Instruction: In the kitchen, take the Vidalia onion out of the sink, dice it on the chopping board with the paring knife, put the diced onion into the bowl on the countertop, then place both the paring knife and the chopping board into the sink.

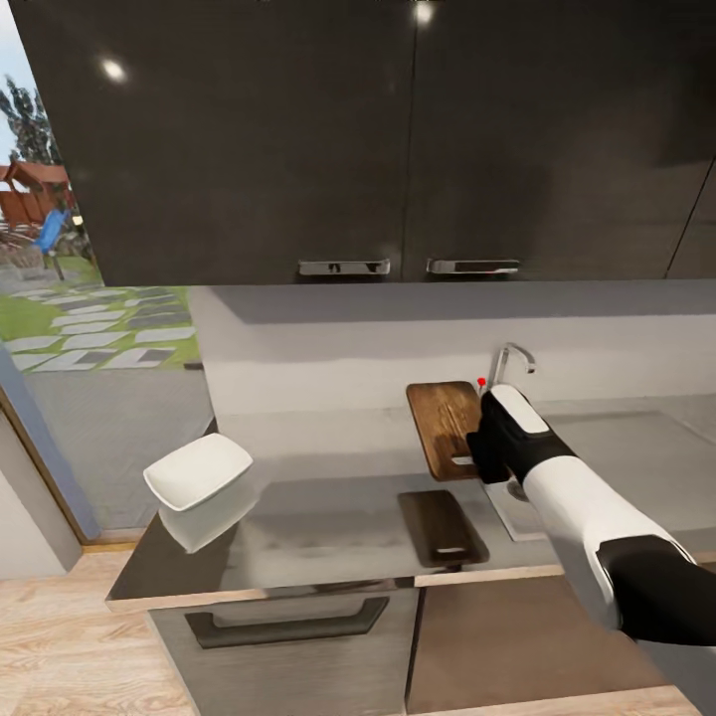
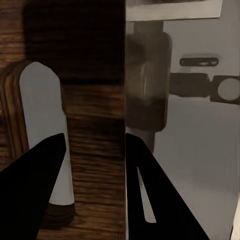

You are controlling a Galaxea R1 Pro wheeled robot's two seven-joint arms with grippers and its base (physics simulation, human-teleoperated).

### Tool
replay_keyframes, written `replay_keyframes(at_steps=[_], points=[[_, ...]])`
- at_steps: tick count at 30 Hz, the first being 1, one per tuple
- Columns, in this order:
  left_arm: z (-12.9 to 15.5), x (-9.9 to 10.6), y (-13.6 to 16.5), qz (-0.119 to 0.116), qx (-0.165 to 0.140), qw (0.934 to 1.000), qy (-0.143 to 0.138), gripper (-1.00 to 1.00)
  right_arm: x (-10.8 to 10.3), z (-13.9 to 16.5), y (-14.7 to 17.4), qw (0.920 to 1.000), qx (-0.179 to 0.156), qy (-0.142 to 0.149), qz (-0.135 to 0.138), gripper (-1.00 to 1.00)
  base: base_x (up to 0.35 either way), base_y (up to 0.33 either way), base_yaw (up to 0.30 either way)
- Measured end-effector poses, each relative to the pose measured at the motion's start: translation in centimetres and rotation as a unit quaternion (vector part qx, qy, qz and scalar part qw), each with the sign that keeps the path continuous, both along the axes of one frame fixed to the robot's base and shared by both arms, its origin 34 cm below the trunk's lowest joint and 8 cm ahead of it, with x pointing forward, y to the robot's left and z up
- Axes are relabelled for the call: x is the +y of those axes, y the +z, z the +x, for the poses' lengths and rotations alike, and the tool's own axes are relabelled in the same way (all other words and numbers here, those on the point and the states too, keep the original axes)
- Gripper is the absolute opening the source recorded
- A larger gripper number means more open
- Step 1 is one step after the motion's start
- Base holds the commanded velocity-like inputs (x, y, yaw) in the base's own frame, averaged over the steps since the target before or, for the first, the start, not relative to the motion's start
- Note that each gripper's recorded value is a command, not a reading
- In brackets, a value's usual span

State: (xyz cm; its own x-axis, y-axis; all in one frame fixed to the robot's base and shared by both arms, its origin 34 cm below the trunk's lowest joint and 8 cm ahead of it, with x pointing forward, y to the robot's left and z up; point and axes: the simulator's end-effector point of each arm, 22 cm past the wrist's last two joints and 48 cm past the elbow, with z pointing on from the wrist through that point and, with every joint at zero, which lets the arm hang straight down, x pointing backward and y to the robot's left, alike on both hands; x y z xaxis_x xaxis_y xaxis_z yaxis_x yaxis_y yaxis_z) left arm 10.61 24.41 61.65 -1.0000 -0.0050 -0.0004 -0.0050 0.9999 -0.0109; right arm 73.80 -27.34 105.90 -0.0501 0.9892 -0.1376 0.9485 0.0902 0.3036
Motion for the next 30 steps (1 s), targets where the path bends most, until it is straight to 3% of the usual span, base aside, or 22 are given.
replay_keyframes(at_steps=[10,20,21,22,23,24,25,26,27,28,30], points=[[0.5,0.0,0.0,0.000,-0.011,0.9999,0.000,1.00,0.3,-0.1,-0.1,0.9997,0.004,0.025,-0.002,-1.00,0.000,0.000,0.000],[0.4,-0.1,0.0,0.000,-0.011,0.9999,0.000,1.00,0.8,-0.1,-0.2,0.9975,0.010,0.065,-0.026,-1.00,0.000,0.000,0.000],[0.4,-0.1,0.0,0.000,-0.011,0.9999,0.000,1.00,0.6,-0.2,-0.2,0.9938,0.013,0.089,-0.065,-1.00,0.000,0.000,0.000],[0.5,-0.2,0.0,0.000,-0.011,0.9999,0.000,1.00,1.1,-0.3,-0.4,0.9876,0.023,0.139,-0.070,-1.00,0.000,0.000,0.000],[0.5,-0.2,0.0,0.000,-0.011,0.9999,0.000,1.00,1.9,-0.6,-0.6,0.9725,0.038,0.217,-0.075,-1.00,0.000,0.000,0.000],[0.5,-0.2,0.0,-0.001,-0.011,0.9999,0.000,1.00,2.9,-1.3,-0.8,0.9379,0.059,0.331,-0.084,-1.00,0.000,0.000,0.000],[0.5,-0.2,0.0,-0.001,-0.011,0.9999,0.000,1.00,4.5,-2.4,-1.4,0.8971,0.075,0.429,-0.073,-1.00,0.000,0.000,0.000],[0.5,-0.2,0.0,-0.001,-0.011,0.9999,0.000,1.00,4.3,-2.2,-1.1,0.8932,0.075,0.436,-0.080,-1.00,0.000,0.000,0.000],[0.5,-0.2,0.0,-0.001,-0.011,0.9999,0.000,1.00,3.6,-2.4,-1.1,0.8827,0.086,0.451,-0.099,-1.00,0.000,0.000,0.000],[0.4,-0.2,0.0,-0.001,-0.011,0.9999,0.000,1.00,4.3,-2.4,-1.2,0.8836,0.080,0.453,-0.085,-1.00,0.000,0.000,0.000],[0.5,-0.3,0.0,-0.001,-0.011,0.9999,0.000,1.00,4.1,-2.5,-1.2,0.8773,0.085,0.463,-0.092,-1.00,0.000,0.000,0.000]])
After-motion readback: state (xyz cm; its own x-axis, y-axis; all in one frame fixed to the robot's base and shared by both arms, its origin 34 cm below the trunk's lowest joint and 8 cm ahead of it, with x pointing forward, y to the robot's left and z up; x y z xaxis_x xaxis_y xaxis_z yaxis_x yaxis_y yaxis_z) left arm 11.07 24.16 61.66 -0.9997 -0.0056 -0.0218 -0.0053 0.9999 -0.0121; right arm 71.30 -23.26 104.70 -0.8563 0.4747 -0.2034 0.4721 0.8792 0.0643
